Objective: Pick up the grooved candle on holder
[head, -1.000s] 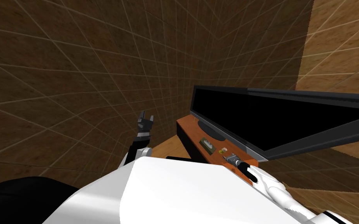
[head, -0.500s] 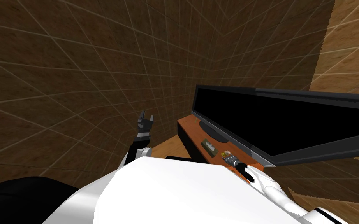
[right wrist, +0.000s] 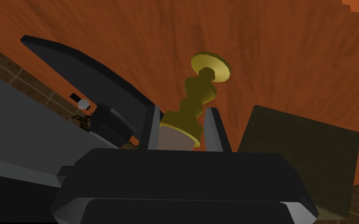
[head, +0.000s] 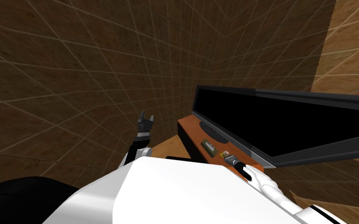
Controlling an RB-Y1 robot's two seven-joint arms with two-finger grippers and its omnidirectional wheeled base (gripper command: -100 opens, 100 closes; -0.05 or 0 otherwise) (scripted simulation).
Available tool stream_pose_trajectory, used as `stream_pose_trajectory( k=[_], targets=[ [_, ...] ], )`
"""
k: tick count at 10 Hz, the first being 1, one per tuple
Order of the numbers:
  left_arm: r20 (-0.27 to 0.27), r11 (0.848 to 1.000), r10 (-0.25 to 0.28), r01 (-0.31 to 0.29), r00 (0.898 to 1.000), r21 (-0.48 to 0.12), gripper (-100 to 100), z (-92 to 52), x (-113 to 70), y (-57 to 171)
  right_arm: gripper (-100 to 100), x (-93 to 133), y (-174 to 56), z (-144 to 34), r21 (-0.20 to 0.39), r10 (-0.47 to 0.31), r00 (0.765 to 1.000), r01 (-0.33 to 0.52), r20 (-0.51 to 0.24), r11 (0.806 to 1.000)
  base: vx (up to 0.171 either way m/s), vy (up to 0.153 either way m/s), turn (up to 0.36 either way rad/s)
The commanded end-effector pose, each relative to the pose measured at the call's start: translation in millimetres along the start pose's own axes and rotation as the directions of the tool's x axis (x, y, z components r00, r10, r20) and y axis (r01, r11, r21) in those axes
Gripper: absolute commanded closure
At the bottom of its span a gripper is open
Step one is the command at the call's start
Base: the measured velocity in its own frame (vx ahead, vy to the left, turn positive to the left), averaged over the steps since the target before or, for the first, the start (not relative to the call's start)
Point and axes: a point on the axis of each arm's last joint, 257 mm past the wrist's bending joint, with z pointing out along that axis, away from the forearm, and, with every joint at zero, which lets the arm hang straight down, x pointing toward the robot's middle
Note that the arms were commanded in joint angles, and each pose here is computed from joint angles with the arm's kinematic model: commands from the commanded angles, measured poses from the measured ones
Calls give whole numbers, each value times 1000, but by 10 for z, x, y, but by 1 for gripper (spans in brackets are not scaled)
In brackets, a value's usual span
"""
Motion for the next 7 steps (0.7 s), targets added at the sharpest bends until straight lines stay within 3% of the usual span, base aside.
stream_pose_trajectory(
  k=[1, 2, 3, 4, 6, 7],
  targets=[
    [0, 1000, 0, 0, 1000, 0, 0, 0, 0, 0, 100, 0, 0, 0, 0, 0, 1000, 0, 0, 1000, 0, 0, 0],
    [0, 1000, 0, 0, 1000, 0, 0, 0, 0, 0, 100, -1, -1, 0, 0, 0, 1000, 0, 0, 1000, 0, 0, 0],
    [0, 1000, 0, 0, 1000, 0, 0, 0, 0, 0, 0, -1, -2, 0, 0, 0, 1000, 0, 0, 1000, 0, 0, 0],
    [0, 1000, 0, 0, 1000, 0, 0, 0, 0, 0, 100, 40, -86, -66, -12, -4, 1000, 4, 2, 1000, 34, 29, -141],
    [0, 1000, 0, 0, 1000, 0, 0, 0, 0, 0, 100, 49, -131, -91, -10, -9, 1000, 9, 1, 1000, 22, 32, -88],
    [0, 1000, 0, 0, 1000, 0, 0, 0, 0, 0, 0, 61, -143, -100, -10, -7, 1000, 7, 0, 1000, 0, 0, 0]
  ],
)
